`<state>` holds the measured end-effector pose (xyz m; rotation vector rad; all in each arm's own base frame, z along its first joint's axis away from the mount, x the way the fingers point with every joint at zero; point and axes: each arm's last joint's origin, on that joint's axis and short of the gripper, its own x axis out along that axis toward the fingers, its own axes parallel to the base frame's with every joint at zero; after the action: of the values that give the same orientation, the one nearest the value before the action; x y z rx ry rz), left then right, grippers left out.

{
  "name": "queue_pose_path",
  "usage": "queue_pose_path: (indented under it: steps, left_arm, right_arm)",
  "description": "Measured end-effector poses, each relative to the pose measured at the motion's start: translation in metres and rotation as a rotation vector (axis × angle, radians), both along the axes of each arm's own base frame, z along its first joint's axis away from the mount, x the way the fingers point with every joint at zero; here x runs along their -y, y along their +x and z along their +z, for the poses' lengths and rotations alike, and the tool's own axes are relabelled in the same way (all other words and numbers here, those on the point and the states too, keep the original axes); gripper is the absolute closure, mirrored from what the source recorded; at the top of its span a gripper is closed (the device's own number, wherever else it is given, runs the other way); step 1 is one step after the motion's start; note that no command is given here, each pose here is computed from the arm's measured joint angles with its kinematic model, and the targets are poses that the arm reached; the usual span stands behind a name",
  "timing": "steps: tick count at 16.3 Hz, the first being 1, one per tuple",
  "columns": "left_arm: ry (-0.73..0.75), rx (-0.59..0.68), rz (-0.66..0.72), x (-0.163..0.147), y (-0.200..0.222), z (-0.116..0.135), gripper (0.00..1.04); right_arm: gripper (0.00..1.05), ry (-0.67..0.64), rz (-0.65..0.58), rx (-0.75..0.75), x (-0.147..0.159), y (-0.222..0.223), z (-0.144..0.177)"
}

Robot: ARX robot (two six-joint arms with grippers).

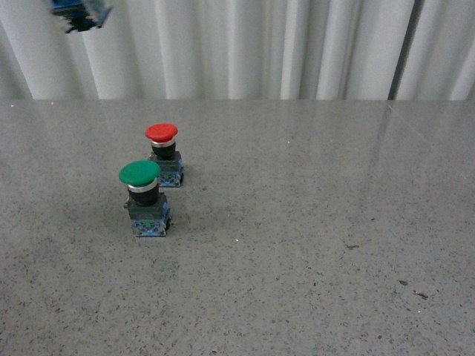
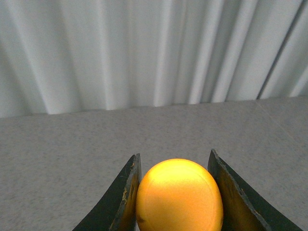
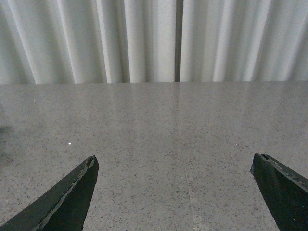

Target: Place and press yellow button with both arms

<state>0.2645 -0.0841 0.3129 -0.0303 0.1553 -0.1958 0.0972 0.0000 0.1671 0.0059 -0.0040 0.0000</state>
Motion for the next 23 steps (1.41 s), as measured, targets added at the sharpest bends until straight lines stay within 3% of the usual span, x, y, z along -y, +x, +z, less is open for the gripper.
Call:
queue_pose_path:
  steps: [6, 13, 20, 23]
  left_arm:
    - [0.03, -0.166, -0.22, 0.096, 0.046, -0.045, 0.7]
    - [0.088, -0.277, -0.278, 0.158, 0.052, -0.088, 0.7]
    - [0.089, -0.317, -0.268, 0.179, 0.051, -0.112, 0.7]
    - [0.064, -0.313, -0.21, 0.168, 0.065, -0.122, 0.7]
  right_arm:
    - [0.07, 0.0, 0.0, 0.0, 0.0, 0.0, 0.0]
    - [0.07, 0.0, 0.0, 0.0, 0.0, 0.0, 0.0]
    - [0.07, 0.0, 0.0, 0.0, 0.0, 0.0, 0.0]
    - [0.07, 0.0, 0.0, 0.0, 0.0, 0.0, 0.0]
